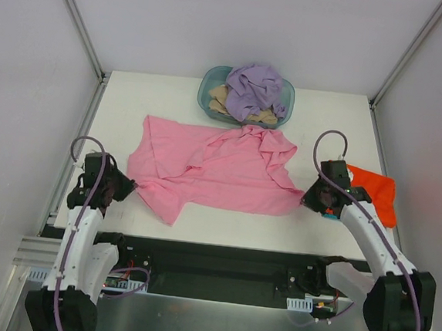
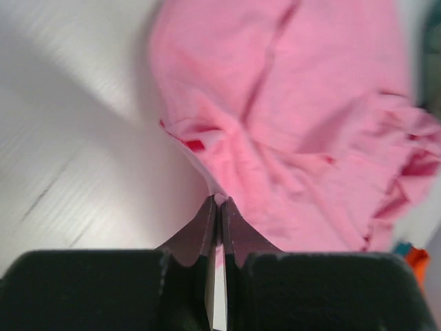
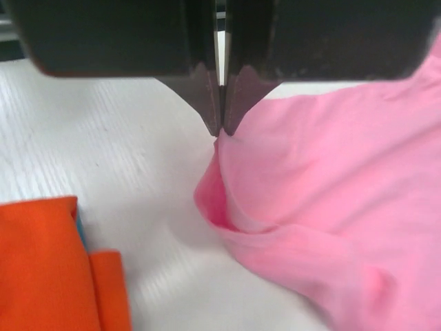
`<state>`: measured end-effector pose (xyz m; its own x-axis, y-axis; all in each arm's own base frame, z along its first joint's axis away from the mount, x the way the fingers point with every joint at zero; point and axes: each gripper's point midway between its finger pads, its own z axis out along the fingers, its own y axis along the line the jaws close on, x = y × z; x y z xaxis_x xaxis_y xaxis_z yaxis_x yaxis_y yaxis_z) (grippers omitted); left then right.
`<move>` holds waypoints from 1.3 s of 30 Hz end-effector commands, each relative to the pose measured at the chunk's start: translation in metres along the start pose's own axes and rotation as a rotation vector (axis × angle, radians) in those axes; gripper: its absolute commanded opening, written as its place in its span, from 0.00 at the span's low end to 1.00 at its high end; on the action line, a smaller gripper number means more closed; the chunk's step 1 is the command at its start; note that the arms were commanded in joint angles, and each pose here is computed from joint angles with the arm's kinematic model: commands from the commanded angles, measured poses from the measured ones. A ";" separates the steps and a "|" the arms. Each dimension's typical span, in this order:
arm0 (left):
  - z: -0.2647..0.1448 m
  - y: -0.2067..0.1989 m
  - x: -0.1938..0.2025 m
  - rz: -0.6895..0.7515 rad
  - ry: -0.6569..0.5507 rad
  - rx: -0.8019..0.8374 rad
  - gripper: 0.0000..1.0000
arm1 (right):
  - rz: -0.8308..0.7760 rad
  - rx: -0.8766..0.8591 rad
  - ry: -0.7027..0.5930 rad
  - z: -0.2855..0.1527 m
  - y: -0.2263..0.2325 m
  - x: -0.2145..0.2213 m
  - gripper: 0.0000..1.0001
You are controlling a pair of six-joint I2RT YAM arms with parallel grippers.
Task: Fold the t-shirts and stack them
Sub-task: Flatten out the tshirt
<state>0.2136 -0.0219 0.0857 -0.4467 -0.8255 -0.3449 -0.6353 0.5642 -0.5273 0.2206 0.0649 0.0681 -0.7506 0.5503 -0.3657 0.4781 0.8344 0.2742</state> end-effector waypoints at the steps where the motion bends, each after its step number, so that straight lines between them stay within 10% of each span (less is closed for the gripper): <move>1: -0.076 -0.080 -0.035 0.076 -0.141 0.325 0.00 | -0.109 -0.133 -0.219 -0.067 0.031 -0.053 0.01; 14: -0.329 -0.195 -0.144 0.200 -0.757 0.680 0.00 | -0.154 -0.390 -0.917 -0.320 0.060 -0.161 0.01; 24: -0.540 -0.217 -0.143 0.355 -1.175 0.943 0.00 | -0.222 -0.613 -1.190 -0.475 0.031 -0.127 0.01; 33: -0.605 -0.219 -0.138 0.388 -1.325 1.024 0.00 | -0.260 -0.648 -1.292 -0.527 0.011 -0.110 0.01; 39: -0.555 -0.244 -0.161 0.418 -1.225 0.954 0.00 | -0.248 -0.552 -1.216 -0.487 0.028 -0.137 0.01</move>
<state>0.0031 -0.0318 0.7115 0.6542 -0.4272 -0.6241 0.2902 0.9038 -0.3144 0.0604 -0.0030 0.5812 0.3237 0.3617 -0.8743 -0.1665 0.9314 0.3236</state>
